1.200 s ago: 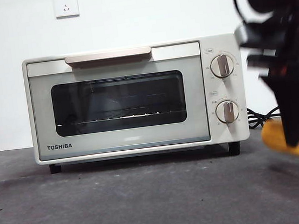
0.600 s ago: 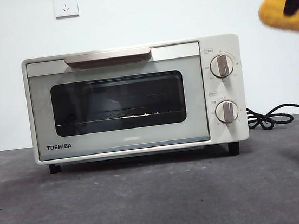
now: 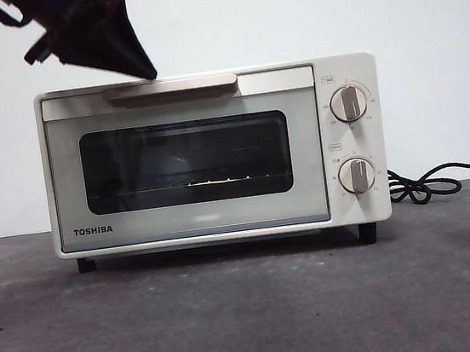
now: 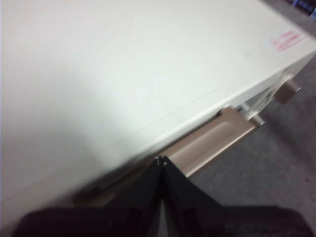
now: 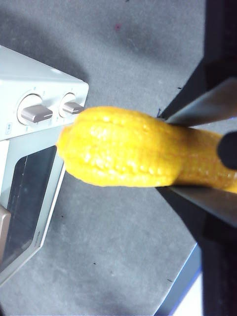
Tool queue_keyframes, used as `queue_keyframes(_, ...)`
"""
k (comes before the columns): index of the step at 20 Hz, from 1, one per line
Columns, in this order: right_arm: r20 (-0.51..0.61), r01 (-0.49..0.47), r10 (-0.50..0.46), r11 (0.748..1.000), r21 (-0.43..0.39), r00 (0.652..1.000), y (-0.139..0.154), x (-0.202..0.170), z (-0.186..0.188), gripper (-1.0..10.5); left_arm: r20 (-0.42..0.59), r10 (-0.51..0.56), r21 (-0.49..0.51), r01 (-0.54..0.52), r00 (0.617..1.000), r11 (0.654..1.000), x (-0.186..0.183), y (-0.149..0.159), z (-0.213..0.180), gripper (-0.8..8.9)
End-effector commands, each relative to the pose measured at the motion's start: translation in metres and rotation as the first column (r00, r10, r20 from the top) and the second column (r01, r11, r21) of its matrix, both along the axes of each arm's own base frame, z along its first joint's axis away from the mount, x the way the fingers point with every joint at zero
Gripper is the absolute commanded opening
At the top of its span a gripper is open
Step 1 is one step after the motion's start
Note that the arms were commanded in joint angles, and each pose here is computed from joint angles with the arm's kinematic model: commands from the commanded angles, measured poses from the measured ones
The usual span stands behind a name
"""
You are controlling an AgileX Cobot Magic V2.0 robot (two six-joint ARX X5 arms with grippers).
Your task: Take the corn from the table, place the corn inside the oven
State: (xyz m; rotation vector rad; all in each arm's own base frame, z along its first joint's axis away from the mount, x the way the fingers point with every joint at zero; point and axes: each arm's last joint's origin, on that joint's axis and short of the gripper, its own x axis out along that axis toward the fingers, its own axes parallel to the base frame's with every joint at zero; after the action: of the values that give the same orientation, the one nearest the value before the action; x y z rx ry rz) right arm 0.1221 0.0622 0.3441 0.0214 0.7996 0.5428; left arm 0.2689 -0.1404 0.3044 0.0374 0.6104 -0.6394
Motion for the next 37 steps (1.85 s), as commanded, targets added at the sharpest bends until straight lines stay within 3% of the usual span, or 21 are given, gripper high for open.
queue_keyframes(1, -0.001, -0.001, 0.001, 1.000, 0.003, 1.000, 0.000, -0.001, 0.001, -0.1, -0.006, -0.017, 0.031, 0.017, 1.000, 0.999, 0.002, -0.002, -0.005, -0.06)
queue_keyframes(4, -0.002, -0.005, 0.005, 1.000, -0.003, 1.000, 0.000, -0.001, 0.001, -0.1, -0.035, -0.012, 0.080, 0.015, 0.999, 0.997, 0.004, -0.002, -0.013, -0.06)
queue_keyframes(8, -0.003, -0.004, 0.004, 1.000, -0.005, 1.000, 0.000, -0.001, 0.001, -0.1, -0.159, -0.021, 0.136, 0.043, 0.987, 0.990, -0.004, -0.002, -0.024, -0.06)
queue_keyframes(16, 0.001, -0.014, 0.014, 1.000, -0.014, 1.000, 0.000, -0.001, 0.001, -0.1, -0.421, -0.055, 0.267, 0.181, 0.906, 0.946, -0.036, -0.006, -0.041, -0.06)
queue_keyframes(22, -0.008, -0.017, 0.017, 1.000, -0.016, 1.000, -0.001, -0.002, 0.000, -0.1, -0.488, -0.095, 0.294, 0.266, 0.868, 0.918, -0.053, -0.018, -0.045, -0.06)
queue_keyframes(25, -0.017, -0.046, 0.046, 0.999, 0.009, 0.999, 0.000, -0.002, 0.000, -0.1, -0.525, -0.161, 0.234, 0.324, 0.836, 0.917, -0.060, -0.022, -0.043, -0.06)
queue_keyframes(28, -0.008, -0.110, 0.111, 0.993, 0.047, 0.994, 0.002, -0.003, 0.002, -0.1, -0.483, -0.204, 0.204, 0.336, 0.851, 0.919, -0.068, -0.022, -0.031, -0.06)
queue_keyframes(31, 0.041, -0.197, 0.193, 0.974, 0.110, 0.980, 0.006, -0.001, 0.006, -0.1, -0.365, -0.231, 0.152, 0.303, 0.902, 0.941, -0.080, -0.014, -0.006, -0.06)
queue_keyframes(34, 0.127, -0.300, 0.279, 0.934, 0.196, 0.952, 0.012, 0.001, 0.015, -0.1, -0.192, -0.240, 0.053, 0.254, 0.952, 0.966, -0.097, -0.001, 0.028, -0.06)
queue_keyframes(37, 0.255, -0.402, 0.345, 0.889, 0.219, 0.903, 0.025, 0.000, 0.026, -0.1, -0.006, -0.208, -0.029, 0.208, 0.978, 0.978, -0.118, 0.017, 0.059, -0.06)
